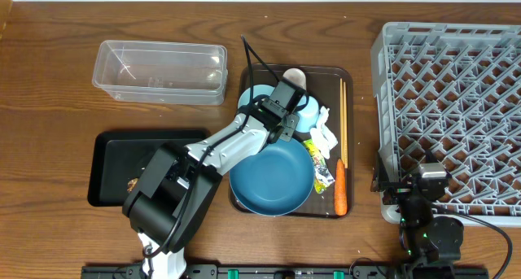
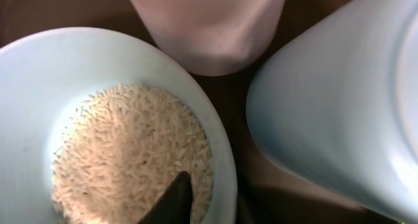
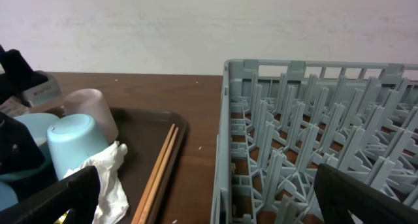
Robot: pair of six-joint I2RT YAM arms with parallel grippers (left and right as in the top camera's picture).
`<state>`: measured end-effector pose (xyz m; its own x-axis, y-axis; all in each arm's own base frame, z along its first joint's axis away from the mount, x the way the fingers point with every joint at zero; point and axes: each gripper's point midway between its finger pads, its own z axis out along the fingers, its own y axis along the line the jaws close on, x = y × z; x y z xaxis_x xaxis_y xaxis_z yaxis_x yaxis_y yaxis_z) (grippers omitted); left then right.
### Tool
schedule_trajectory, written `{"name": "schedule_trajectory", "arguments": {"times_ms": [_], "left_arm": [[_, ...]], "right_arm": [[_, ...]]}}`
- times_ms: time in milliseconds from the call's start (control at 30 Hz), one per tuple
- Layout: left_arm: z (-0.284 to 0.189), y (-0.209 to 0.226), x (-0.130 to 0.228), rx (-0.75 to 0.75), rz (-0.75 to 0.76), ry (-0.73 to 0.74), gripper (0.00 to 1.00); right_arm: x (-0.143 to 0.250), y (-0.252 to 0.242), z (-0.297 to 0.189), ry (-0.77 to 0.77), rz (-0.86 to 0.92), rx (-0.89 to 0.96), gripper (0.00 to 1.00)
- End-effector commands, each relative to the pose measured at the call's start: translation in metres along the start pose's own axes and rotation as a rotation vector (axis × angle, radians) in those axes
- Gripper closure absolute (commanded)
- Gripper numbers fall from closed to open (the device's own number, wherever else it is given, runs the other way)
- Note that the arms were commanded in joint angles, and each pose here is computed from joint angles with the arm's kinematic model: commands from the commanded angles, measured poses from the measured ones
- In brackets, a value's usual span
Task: Sort waste into correct bins and load items into the dishwasher rack
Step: 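Grasp the light blue bowl of rice rim with the left gripper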
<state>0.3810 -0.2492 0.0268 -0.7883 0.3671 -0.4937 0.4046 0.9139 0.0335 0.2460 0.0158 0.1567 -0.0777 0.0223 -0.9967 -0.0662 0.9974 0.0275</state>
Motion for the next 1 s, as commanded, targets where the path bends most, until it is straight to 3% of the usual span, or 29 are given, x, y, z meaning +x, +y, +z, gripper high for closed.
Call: {"name": "schedule_trajectory", "arguments": {"times_ms": [0, 500, 967], "left_arm": [[0.002, 0.003, -0.001, -0.011, 0.008, 0.000, 0.92], [-0.003, 0.001, -0.007, -0.006, 0.010, -0.022, 0.94], [-0.082, 0.001, -0.055, 0.034, -0.071, -0.209, 0.94]], "right_arm": [[0.001, 0.002, 0.000, 0.004, 0.013, -0.010, 0.01], [0.001, 0.002, 0.000, 0.004, 0.013, -0.010, 0.01], [0.001, 0.002, 0.000, 0.004, 0.013, -0.010, 0.01]]}}
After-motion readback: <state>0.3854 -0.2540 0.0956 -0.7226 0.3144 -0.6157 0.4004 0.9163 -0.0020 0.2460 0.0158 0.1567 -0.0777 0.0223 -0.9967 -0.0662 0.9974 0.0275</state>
